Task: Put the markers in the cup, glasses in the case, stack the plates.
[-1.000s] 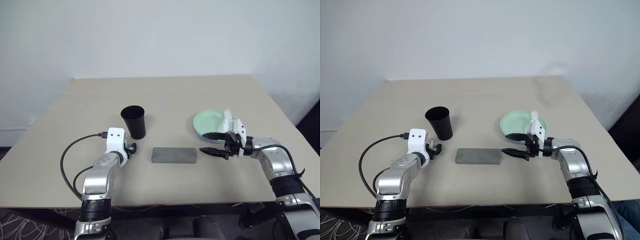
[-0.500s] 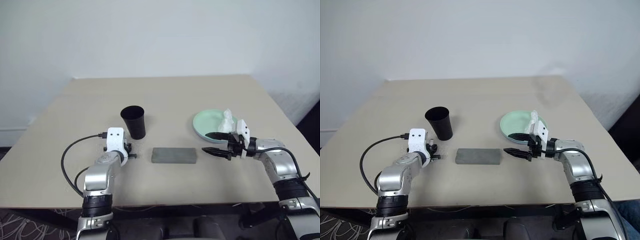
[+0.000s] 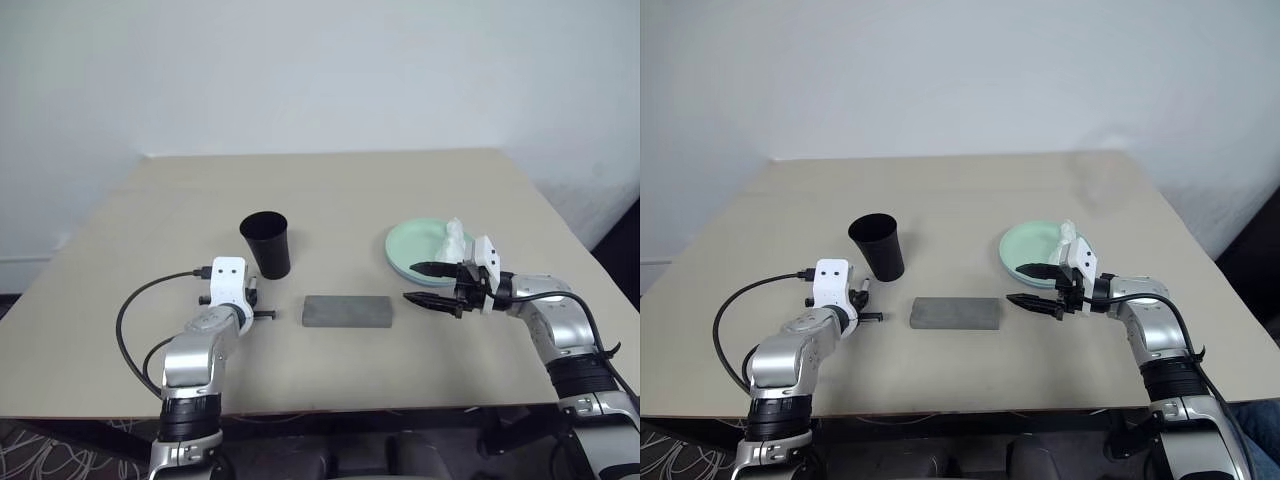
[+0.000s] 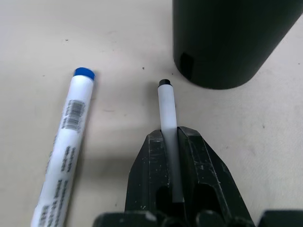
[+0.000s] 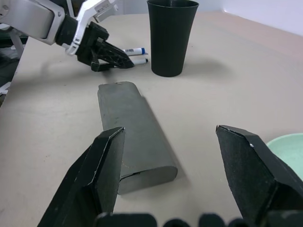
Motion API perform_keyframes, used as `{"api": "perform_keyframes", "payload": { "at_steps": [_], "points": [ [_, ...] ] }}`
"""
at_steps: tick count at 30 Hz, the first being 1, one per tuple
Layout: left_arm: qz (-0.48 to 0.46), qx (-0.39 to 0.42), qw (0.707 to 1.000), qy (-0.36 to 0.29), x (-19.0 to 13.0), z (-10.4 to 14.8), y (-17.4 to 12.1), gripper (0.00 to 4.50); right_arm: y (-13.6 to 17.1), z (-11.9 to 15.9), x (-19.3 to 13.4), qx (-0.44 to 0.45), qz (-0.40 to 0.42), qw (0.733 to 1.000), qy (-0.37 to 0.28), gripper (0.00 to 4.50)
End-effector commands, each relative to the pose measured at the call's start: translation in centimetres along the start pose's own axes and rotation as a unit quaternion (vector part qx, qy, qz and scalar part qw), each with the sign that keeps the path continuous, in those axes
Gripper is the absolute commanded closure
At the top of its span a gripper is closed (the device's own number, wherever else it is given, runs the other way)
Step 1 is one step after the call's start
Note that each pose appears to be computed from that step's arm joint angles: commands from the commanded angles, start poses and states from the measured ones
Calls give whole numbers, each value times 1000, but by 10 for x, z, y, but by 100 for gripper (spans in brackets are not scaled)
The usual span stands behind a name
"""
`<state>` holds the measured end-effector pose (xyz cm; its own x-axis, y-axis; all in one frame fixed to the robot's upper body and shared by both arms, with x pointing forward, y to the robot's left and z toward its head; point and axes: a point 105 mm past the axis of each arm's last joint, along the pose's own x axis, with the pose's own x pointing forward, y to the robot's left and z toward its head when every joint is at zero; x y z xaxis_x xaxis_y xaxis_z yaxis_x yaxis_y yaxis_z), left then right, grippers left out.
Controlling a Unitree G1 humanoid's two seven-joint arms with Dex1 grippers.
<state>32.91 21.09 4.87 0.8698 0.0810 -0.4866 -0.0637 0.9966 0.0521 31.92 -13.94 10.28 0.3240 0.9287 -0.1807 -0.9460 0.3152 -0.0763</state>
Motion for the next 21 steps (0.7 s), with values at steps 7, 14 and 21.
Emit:
{"api": "perform_keyframes", "payload": {
  "at_steps": [7,14,21],
  "points": [
    [71,66,961,-259,-27,88,22,449,-6,18,1,-29,2,999,-18,117],
    [77,96,901,-416,-51,146,28,449,-9,23,1,-34,-1,999,-25,117],
    [-32,85,870,-485,-35,188,-3,449,-18,59,6,-54,-16,995,-88,117]
  ]
}}
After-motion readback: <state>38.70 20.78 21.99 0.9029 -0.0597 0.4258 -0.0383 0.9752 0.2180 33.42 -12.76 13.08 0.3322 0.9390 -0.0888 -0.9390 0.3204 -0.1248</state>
